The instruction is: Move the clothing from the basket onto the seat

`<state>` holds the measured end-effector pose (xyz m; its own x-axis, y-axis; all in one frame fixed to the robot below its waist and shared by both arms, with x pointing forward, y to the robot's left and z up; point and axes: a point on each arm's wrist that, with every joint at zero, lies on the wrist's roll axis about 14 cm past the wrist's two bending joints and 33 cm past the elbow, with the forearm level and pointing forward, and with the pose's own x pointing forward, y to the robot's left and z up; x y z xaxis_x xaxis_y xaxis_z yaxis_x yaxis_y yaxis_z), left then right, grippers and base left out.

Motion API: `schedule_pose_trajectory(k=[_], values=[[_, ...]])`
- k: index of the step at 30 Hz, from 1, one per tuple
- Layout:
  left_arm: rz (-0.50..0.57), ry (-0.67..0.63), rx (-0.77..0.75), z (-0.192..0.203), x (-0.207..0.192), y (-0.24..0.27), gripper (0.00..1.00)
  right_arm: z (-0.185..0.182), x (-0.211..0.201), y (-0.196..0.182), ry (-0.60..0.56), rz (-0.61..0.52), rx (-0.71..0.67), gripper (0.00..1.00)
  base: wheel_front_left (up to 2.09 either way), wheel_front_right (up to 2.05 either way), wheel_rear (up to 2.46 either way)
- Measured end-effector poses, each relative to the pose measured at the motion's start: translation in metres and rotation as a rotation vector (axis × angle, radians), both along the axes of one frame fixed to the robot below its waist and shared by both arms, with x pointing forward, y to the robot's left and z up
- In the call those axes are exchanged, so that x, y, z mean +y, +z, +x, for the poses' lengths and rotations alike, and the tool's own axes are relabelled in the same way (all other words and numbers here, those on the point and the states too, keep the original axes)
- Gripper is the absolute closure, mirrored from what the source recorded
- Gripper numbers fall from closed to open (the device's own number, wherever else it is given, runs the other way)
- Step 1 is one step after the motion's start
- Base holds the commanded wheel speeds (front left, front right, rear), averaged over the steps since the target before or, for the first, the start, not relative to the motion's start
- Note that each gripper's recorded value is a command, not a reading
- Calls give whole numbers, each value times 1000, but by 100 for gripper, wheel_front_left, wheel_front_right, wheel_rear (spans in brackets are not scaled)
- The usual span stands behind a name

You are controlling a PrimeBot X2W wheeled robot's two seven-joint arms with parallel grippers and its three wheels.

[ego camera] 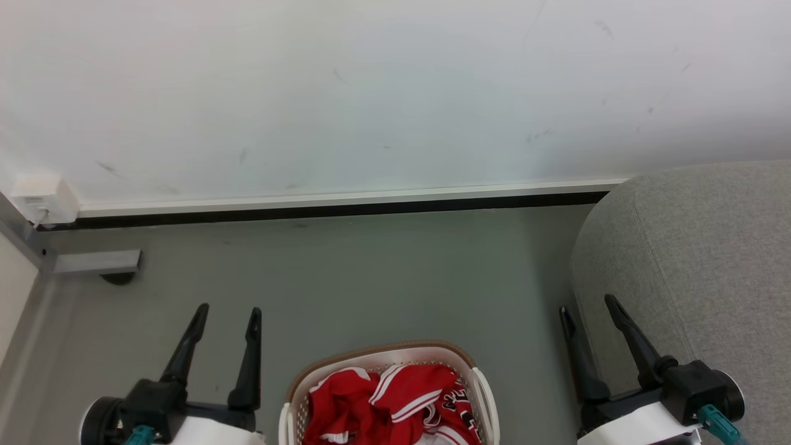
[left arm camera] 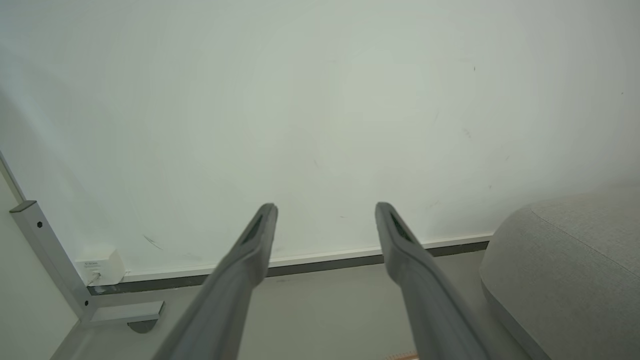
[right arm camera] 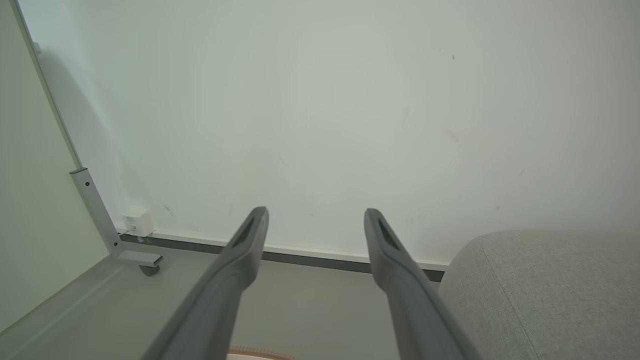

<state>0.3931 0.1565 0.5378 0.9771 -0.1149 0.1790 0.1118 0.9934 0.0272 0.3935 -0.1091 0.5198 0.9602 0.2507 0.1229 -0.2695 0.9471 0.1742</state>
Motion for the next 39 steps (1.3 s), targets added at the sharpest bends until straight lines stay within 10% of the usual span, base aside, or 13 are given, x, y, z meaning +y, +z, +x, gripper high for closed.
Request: schedule_pose_trajectory(k=[39], values=[[-32, -186, 226, 51, -56, -83, 0, 15, -65, -16, -186, 18, 43, 0, 0, 0, 0]])
